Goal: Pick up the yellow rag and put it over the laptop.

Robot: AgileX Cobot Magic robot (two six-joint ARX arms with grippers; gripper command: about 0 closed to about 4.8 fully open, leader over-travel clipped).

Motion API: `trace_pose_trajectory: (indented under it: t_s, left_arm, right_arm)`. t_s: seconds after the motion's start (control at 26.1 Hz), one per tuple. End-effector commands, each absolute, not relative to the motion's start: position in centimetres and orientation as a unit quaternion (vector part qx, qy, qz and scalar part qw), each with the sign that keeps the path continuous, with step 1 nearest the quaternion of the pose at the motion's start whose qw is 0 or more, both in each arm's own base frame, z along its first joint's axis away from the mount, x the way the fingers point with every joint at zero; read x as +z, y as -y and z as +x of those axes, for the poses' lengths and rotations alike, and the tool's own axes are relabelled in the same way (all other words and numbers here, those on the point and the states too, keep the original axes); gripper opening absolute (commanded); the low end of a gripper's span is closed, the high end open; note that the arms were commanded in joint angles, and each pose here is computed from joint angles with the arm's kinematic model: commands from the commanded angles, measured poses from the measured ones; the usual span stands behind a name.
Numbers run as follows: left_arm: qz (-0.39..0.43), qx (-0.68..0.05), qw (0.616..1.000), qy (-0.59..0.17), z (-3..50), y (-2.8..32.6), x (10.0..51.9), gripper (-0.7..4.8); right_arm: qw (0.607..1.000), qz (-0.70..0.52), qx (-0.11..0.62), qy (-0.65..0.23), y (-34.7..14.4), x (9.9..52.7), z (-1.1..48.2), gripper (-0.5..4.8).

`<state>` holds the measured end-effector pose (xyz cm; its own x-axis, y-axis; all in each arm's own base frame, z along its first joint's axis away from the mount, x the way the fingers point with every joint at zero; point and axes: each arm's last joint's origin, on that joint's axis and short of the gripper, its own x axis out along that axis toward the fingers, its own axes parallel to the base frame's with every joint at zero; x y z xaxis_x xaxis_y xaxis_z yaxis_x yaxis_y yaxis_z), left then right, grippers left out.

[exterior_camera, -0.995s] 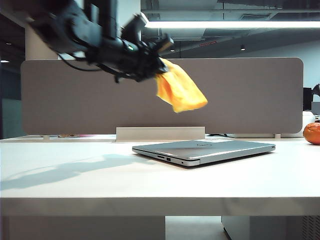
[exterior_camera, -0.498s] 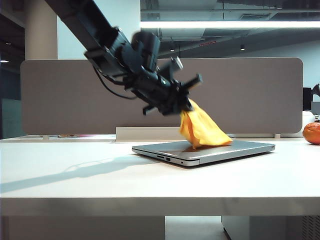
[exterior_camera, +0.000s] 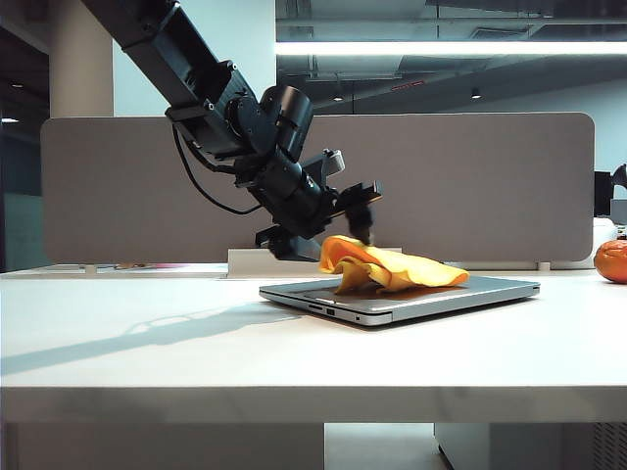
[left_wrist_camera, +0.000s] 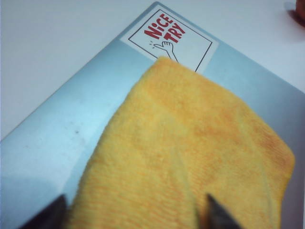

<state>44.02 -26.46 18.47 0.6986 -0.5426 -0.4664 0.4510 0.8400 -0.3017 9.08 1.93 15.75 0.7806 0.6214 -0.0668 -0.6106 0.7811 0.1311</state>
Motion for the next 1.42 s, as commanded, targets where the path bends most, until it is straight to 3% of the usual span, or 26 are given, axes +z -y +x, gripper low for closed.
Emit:
trace_pose_trajectory:
  t_s: [0.04, 0.27, 0.54, 0.61, 0.69, 0.84, 1.11, 1.42]
  left_arm:
    - [-0.081, -0.273, 0.921, -0.266, 44.0, 26.4, 19.5, 4.63]
    - [-0.041, -0.267, 0.932, -0.240, 43.7, 25.3, 22.1, 4.79]
    - [-0.045, -0.233, 0.940, -0.244, 43.1, 21.8, 26.6, 4.66]
    - [-0.047, -0.226, 0.942, -0.245, 42.8, 20.8, 27.9, 3.67]
    - [-0.052, -0.208, 0.947, -0.241, 42.2, 18.6, 30.2, 1.72]
    - [-0.018, -0.185, 0.955, -0.231, 41.3, 14.9, 33.2, 0.02]
    - [0.056, -0.170, 0.956, -0.231, 39.8, 13.1, 35.0, -0.06]
    - [0.056, -0.169, 0.966, -0.187, 37.0, 12.2, 37.1, -0.06]
  right_arm:
    - [0.943, 0.049, 0.326, -0.049, -1.9, 15.7, 9.1, -0.05]
    - [0.948, 0.048, 0.310, -0.049, -1.9, 15.7, 9.2, -0.05]
    - [0.976, 0.044, 0.210, -0.046, -1.3, 15.7, 9.5, -0.05]
    - [0.984, 0.042, 0.169, -0.044, -1.1, 15.7, 9.6, -0.05]
    - [0.995, 0.039, 0.088, -0.041, -0.6, 15.7, 9.7, -0.05]
    - [0.999, 0.014, 0.008, -0.038, -0.2, 15.7, 9.7, -0.05]
    - [0.999, 0.012, 0.008, -0.039, -0.2, 15.7, 9.7, -0.05]
    - [0.999, 0.012, 0.010, -0.039, -0.2, 15.7, 9.7, -0.05]
